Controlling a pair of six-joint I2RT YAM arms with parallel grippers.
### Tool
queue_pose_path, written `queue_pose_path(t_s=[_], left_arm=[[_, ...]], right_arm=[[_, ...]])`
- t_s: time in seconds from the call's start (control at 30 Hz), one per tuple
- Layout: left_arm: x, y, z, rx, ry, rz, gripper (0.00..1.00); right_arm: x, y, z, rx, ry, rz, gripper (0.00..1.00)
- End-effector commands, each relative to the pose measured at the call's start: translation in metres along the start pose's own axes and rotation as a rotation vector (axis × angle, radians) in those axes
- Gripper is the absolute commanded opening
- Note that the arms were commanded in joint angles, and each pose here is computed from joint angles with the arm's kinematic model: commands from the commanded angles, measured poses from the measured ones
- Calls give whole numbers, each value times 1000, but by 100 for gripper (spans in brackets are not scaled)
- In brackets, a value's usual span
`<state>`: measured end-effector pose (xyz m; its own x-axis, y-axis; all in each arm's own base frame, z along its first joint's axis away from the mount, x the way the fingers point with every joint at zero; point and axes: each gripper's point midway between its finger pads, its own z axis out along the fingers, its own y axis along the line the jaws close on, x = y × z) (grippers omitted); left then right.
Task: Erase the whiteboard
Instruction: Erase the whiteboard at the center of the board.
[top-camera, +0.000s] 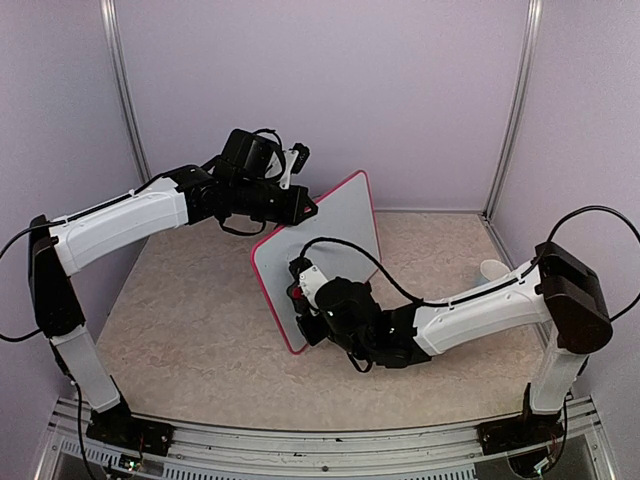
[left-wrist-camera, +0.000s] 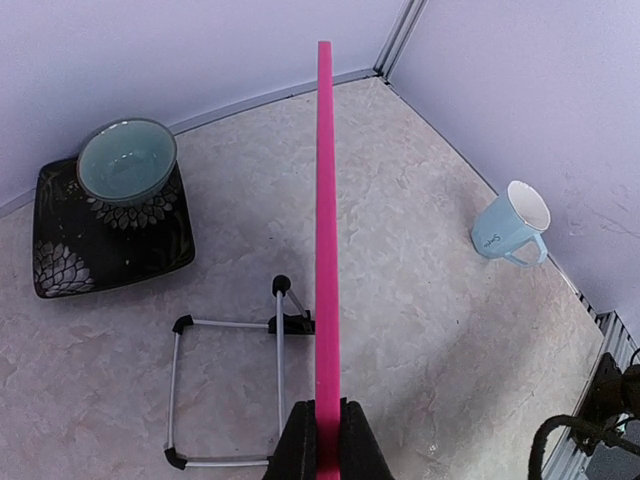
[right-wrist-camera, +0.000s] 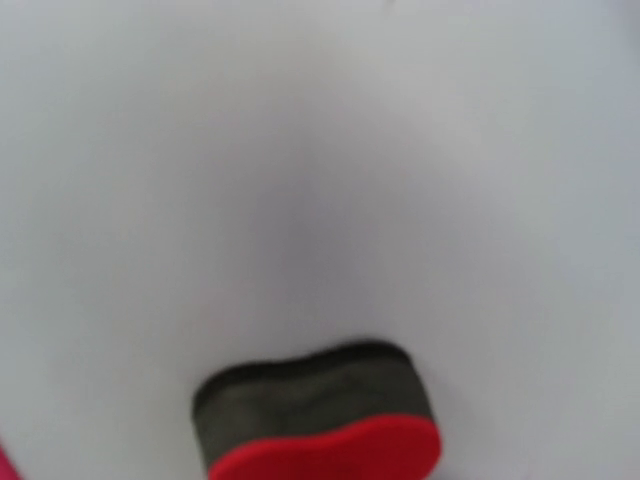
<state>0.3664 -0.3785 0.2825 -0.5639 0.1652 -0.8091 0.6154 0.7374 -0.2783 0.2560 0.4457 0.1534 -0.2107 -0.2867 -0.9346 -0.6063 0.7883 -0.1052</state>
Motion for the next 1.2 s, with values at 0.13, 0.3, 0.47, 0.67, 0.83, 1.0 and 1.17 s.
queue_pose_path(t_s=[0.13, 0.3, 0.47, 0.67, 0.83, 1.0, 1.17], left_arm=[[65, -2, 20, -11, 212, -26, 0], [66, -2, 23, -9, 216, -27, 0], [66, -1, 23, -12, 215, -28, 0], [68, -2, 25, -8, 222, -28, 0], [67, -3, 27, -3, 221, -28, 0], [70, -3, 28, -3, 227, -30, 0], [71, -3, 27, -6, 227, -33, 0]], right_arm=[[7, -10, 14, 3, -10, 62, 18], [42, -2, 18, -40, 57, 82, 17], [63, 2, 17, -58, 106, 74, 17], [93, -7, 12, -25, 165, 87, 16], [101, -12, 12, -9, 180, 68, 16], [56, -11, 13, -3, 89, 51, 17], [3, -25, 14, 31, -5, 64, 17]])
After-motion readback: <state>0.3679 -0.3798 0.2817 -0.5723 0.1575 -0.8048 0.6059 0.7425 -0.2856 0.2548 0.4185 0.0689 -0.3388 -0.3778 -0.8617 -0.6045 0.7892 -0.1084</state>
